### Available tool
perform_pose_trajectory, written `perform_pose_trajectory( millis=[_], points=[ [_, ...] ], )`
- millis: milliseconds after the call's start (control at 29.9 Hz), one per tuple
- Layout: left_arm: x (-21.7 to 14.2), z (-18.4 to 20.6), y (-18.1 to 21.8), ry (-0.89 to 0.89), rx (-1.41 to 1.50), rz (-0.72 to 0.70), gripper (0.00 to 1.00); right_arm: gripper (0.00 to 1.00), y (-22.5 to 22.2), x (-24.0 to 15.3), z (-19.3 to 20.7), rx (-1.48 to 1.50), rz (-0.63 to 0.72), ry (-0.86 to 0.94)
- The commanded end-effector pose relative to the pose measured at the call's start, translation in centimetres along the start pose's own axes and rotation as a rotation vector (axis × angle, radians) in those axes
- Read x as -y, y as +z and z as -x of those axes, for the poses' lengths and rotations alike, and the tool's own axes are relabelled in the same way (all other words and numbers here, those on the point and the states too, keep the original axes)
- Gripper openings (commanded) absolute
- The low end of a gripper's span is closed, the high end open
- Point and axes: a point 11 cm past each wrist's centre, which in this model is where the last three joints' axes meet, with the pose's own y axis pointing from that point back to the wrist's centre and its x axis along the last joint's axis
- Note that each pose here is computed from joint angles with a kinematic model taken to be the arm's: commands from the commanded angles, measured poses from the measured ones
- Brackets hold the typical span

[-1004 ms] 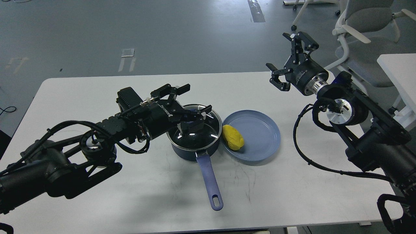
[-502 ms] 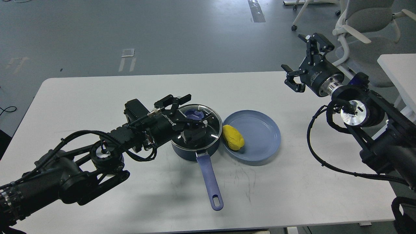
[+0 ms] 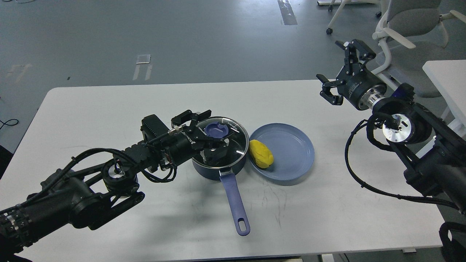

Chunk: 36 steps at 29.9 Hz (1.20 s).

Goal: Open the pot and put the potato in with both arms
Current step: 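Lower the left gripper onto the glass lid knob and grasp it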

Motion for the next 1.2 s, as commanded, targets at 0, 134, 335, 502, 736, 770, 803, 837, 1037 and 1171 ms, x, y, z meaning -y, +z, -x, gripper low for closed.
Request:
perform_pose_trajectory(
  millis=[0,134,335,502,736,770,803,837,1037,1171],
  points=[
    [-0.2,0.5,-0.4,-0.014,-0.002,-0.011,0.97,1.0,0.1,0.0,0.0,0.001,0.001,0.0],
    [-0.3,0.8,-0.5,-0.017,-0.004,-0.016,0.97,1.0,0.0,0.0,0.0,0.001,0.001,-0.001],
    [-0.3,1.3,0.1,-0.019,-0.016,0.001,0.97,1.0,0.0,0.0,-0.1,0.001,-0.001,0.002],
    [-0.3,1.3,0.3,-0.018,-0.017,0.021,0.9,1.0,0.0,0.0,-0.1,0.0,0.001,0.001],
    [-0.4,1.8,0.6,-0.034,-0.018,0.03,0.65,1.0,0.0,0.0,-0.1,0.0,0.001,0.003],
    [-0.4,1.8,0.6,-0.034,-0.018,0.03,0.63,1.0,0.0,0.0,-0.1,0.0,0.001,0.003],
    [-0.5,2.0,0.7,-0.036,-0.021,0.029,0.59,1.0,0.0,0.0,-0.1,0.001,0.0,0.003],
    [-0.5,2.1,0.7,-0.038,-0.023,0.029,0.58,1.0,0.0,0.0,-0.1,-0.002,0.001,0.003],
    [-0.5,2.1,0.7,-0.037,-0.026,0.027,0.5,1.0,0.1,0.0,-0.2,0.0,0.002,0.006],
    [-0.7,1.9,0.4,-0.032,-0.029,0.019,0.49,1.0,0.1,0.0,-0.3,0.0,0.002,0.007]
  ],
)
